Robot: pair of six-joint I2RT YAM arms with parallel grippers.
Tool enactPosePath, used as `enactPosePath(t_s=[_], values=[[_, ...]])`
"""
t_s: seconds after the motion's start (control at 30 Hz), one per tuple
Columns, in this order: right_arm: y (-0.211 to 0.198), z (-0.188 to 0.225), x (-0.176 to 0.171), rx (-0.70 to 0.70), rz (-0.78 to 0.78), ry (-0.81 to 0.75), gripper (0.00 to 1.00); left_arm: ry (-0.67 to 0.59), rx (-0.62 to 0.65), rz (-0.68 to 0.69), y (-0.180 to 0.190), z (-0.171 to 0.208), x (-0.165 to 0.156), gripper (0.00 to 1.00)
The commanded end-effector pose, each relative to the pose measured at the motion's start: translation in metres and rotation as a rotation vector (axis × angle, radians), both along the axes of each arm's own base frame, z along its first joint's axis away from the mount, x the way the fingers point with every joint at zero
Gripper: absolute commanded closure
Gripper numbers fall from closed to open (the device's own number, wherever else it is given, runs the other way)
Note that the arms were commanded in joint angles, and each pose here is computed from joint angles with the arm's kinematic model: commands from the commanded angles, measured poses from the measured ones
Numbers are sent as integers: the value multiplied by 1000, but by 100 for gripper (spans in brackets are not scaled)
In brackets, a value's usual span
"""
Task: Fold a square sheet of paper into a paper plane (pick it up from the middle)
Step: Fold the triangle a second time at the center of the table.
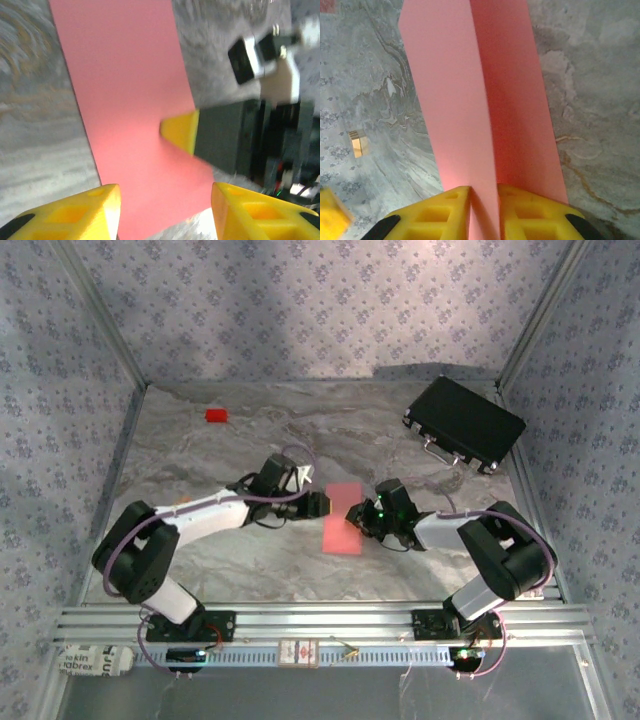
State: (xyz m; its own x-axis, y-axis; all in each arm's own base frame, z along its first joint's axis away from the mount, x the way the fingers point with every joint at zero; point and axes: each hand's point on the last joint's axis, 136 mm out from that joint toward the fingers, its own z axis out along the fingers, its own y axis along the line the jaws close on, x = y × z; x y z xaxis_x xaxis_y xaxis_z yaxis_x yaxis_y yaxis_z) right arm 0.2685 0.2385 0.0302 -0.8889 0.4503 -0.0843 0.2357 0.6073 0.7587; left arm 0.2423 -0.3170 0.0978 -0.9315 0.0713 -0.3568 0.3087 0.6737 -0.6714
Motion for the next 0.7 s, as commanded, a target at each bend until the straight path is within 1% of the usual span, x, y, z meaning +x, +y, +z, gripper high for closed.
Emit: enactPosePath(t_s=[0.0,0.1,0.2,0.27,0.37,0.43,0.53,0.67], values=[[-2,7,-1,-8,51,-13,77,-308,-23,-87,-11,27,-8,50],[-5,8,-2,-2,74,-6,77,-449,-5,-155,-15,28,-26,50],[-5,11,0,19,97,-8,77,-557,90,-262,-23,19,-43,50],[-2,17,3,39,118,-19,80,-619,159,-334,-32,12,-55,48],[1,21,4,52,130,-18,84,-706,244,-405,-42,4,-66,41],[1,21,4,48,129,-8,87,-765,294,-431,-46,0,-69,39],[0,21,4,48,120,2,88,-834,355,-458,-51,-4,-70,37],[-1,21,4,52,116,7,88,-897,393,-490,-59,-6,-71,31]])
